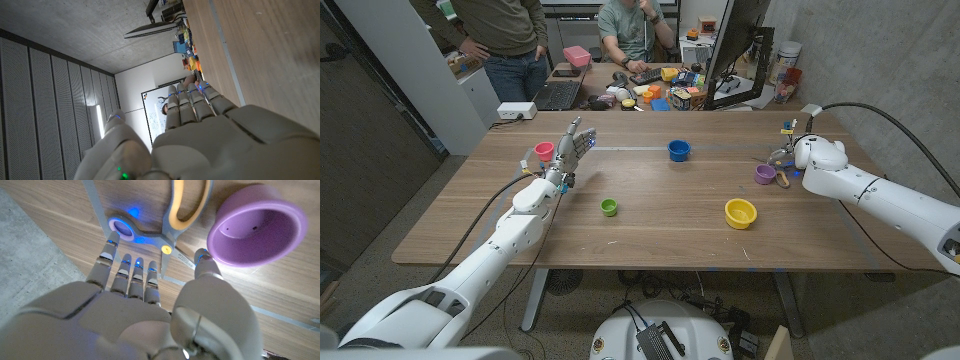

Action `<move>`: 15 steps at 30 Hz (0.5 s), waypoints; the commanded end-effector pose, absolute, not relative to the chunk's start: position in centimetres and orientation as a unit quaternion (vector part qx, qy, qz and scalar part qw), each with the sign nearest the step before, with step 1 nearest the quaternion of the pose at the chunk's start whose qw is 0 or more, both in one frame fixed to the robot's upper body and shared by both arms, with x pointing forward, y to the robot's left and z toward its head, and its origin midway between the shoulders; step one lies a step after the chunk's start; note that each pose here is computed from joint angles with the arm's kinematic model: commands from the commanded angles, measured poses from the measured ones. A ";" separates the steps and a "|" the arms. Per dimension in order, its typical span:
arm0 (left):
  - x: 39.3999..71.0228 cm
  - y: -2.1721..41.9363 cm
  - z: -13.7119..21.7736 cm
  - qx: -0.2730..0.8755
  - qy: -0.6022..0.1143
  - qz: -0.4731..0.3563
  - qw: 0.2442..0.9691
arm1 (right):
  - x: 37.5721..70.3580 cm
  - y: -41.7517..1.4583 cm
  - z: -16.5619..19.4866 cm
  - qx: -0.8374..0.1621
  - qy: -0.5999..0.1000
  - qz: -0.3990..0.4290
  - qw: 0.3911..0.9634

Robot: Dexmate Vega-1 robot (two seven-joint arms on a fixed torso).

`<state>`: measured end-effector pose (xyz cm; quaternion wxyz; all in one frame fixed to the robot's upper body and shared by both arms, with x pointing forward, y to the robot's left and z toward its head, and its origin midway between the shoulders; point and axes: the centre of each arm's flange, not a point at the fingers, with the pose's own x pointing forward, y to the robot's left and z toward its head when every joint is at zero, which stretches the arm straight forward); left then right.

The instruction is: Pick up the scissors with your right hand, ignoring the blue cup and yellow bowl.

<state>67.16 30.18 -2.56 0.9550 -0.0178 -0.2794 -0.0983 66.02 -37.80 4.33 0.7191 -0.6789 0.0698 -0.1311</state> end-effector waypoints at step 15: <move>66.9 30.1 -2.6 -0.011 -0.276 -0.092 0.957 | 67.5 -37.8 4.4 -0.681 0.067 -0.119 0.719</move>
